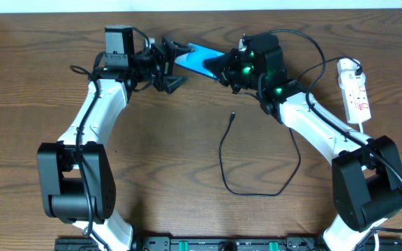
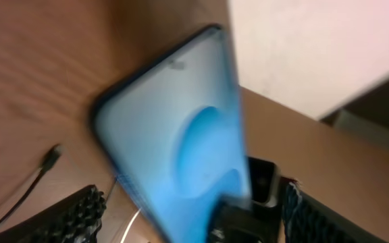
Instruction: Plug charger to phone and switch on socket
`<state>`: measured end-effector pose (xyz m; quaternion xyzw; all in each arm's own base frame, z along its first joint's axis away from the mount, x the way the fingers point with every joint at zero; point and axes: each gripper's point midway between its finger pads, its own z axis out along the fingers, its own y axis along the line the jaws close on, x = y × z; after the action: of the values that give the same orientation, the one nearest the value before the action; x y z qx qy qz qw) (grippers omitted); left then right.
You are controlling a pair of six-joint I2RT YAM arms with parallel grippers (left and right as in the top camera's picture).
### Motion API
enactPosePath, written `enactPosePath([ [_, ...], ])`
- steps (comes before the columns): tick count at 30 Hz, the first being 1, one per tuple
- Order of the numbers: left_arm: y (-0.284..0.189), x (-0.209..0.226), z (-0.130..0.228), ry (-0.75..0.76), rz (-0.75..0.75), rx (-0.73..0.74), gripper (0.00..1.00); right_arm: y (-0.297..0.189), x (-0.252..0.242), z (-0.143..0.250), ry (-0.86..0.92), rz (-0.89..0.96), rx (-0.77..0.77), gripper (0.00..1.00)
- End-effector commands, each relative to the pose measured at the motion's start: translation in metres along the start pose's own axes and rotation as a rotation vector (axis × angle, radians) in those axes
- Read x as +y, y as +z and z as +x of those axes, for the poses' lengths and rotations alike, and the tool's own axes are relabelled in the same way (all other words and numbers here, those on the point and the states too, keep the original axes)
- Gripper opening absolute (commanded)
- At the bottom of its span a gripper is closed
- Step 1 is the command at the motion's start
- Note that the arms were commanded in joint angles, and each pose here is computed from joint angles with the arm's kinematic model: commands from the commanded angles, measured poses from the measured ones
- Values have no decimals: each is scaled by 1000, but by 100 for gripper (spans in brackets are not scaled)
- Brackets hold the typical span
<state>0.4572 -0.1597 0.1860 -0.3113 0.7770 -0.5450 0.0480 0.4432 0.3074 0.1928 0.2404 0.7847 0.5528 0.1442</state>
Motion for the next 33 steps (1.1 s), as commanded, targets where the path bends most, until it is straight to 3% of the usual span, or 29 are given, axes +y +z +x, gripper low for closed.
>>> enactPosePath([
  [1,-8,-30,13,73,70,39,84,3,22,6,102,-57,1,1],
  [4,-8,-32,12,82,77,36,78,5,37,9,116,-112,0,1],
  [8,-8,-35,11,66,86,35,61,9,42,15,156,-126,-14,1],
  [15,-11,-56,8,134,159,17,48,13,42,24,182,-124,-10,1],
  [26,-13,-69,7,191,199,3,9,13,42,24,193,-124,-6,1],
  [33,-16,-82,7,254,242,-9,8,13,42,24,219,-124,-4,6],
])
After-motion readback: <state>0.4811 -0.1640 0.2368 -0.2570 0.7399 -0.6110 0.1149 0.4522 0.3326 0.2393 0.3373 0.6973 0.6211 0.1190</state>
